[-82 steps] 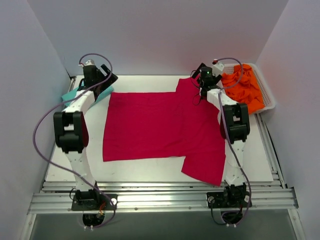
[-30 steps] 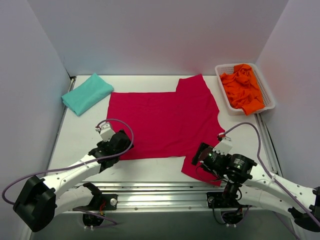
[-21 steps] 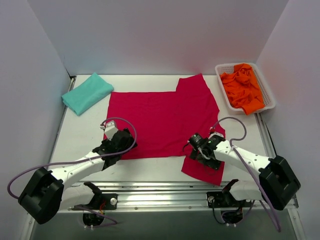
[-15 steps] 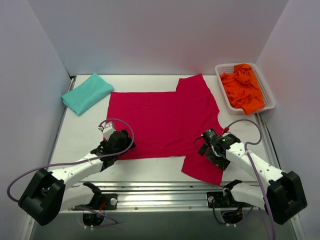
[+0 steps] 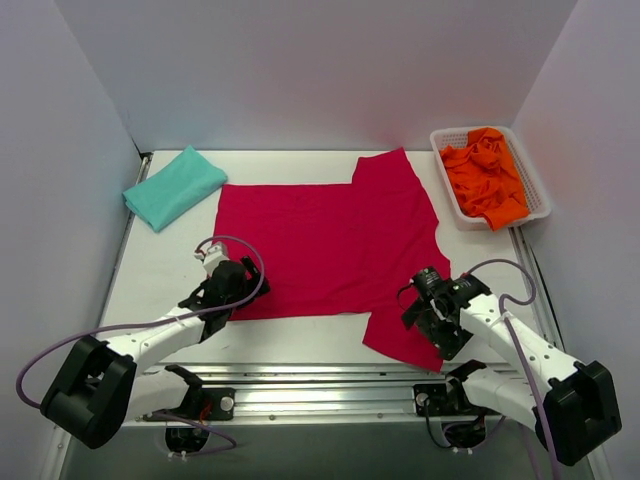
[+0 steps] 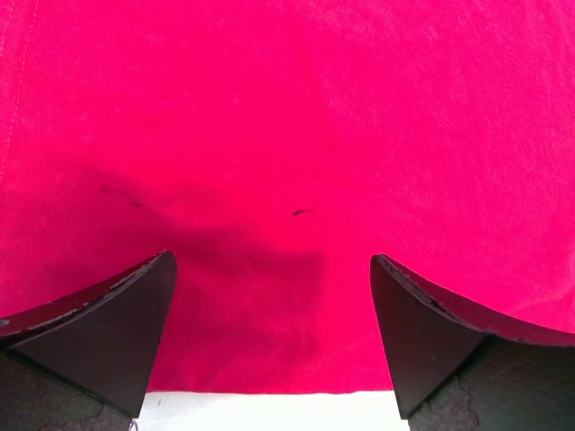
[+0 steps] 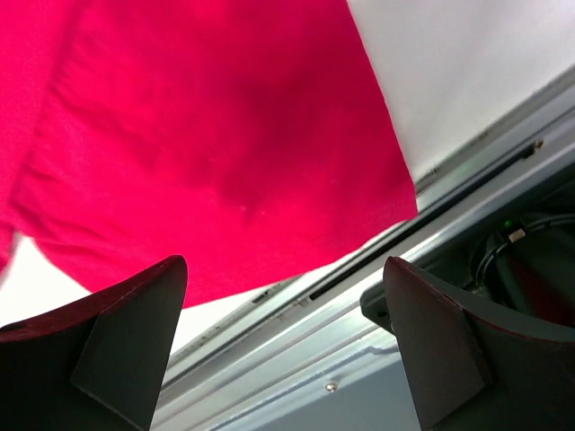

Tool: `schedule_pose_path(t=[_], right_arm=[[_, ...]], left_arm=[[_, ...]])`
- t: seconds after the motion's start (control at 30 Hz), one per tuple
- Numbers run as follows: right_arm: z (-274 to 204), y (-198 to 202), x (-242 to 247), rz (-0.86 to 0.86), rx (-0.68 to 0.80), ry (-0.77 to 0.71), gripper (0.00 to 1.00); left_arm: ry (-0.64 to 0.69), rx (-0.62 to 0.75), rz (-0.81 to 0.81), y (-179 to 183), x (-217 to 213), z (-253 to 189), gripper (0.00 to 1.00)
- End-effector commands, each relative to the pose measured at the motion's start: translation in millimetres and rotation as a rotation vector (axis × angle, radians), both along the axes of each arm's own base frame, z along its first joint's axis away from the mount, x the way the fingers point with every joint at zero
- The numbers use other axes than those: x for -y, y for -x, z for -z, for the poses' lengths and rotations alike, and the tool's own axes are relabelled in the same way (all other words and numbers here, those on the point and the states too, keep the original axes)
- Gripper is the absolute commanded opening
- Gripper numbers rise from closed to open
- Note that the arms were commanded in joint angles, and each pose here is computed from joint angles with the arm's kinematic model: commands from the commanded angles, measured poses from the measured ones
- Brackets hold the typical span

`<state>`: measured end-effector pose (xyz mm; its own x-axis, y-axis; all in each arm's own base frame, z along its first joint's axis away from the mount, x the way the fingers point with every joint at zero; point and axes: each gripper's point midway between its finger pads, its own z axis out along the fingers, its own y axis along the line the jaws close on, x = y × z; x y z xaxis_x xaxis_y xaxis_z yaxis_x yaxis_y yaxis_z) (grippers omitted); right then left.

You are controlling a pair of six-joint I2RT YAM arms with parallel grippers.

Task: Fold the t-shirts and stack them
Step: Grap the side of the flattened tshirt closest away from the robot with both arms

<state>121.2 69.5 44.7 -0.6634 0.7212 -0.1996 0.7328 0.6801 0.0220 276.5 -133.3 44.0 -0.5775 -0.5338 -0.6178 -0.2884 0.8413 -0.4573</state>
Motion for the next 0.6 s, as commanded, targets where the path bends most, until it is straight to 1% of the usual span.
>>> schedule_pose_path(t=[0.0, 0.03, 0.07, 0.1, 0.13, 0.2, 0.3, 0.33, 0.5, 0.57], right_arm=[[10, 21, -7, 0.019, -0.090, -0.028, 0.86], [15, 25, -11, 0.014, -0.105, -0.031, 0.86], [19, 33, -21, -0.047, -0.120, -0.029, 0.86], [23, 37, -27, -0.019, -0.121, -0.027, 0.86], [28, 36, -33, -0.030, -0.112, -0.036, 0.86], [40, 47, -36, -0.046, -0.153, -0.034, 0.86], [49, 47, -32, -0.042, -0.137, -0.028, 0.83], [51, 41, -28, -0.036, -0.101, -0.007, 0.82], [49, 33, -25, -0.021, -0.048, -0.006, 0.80], [44, 23, -23, -0.019, -0.009, 0.011, 0.78]], left_arm=[[0.035, 0.056, 0.014, -12, 7, -14, 0.98], [0.037, 0.057, 0.015, -12, 7, -14, 0.98], [0.038, 0.058, 0.016, -12, 8, -14, 0.98], [0.040, 0.060, 0.019, -12, 8, -14, 0.98], [0.041, 0.059, 0.018, -13, 9, -14, 0.98], [0.041, 0.057, 0.020, -13, 9, -14, 0.98], [0.042, 0.053, 0.022, -12, 9, -12, 0.98], [0.044, 0.052, 0.024, -12, 9, -11, 0.98], [0.045, 0.046, 0.031, -12, 11, -8, 0.98], [0.043, 0.044, 0.030, -12, 11, -7, 0.98]])
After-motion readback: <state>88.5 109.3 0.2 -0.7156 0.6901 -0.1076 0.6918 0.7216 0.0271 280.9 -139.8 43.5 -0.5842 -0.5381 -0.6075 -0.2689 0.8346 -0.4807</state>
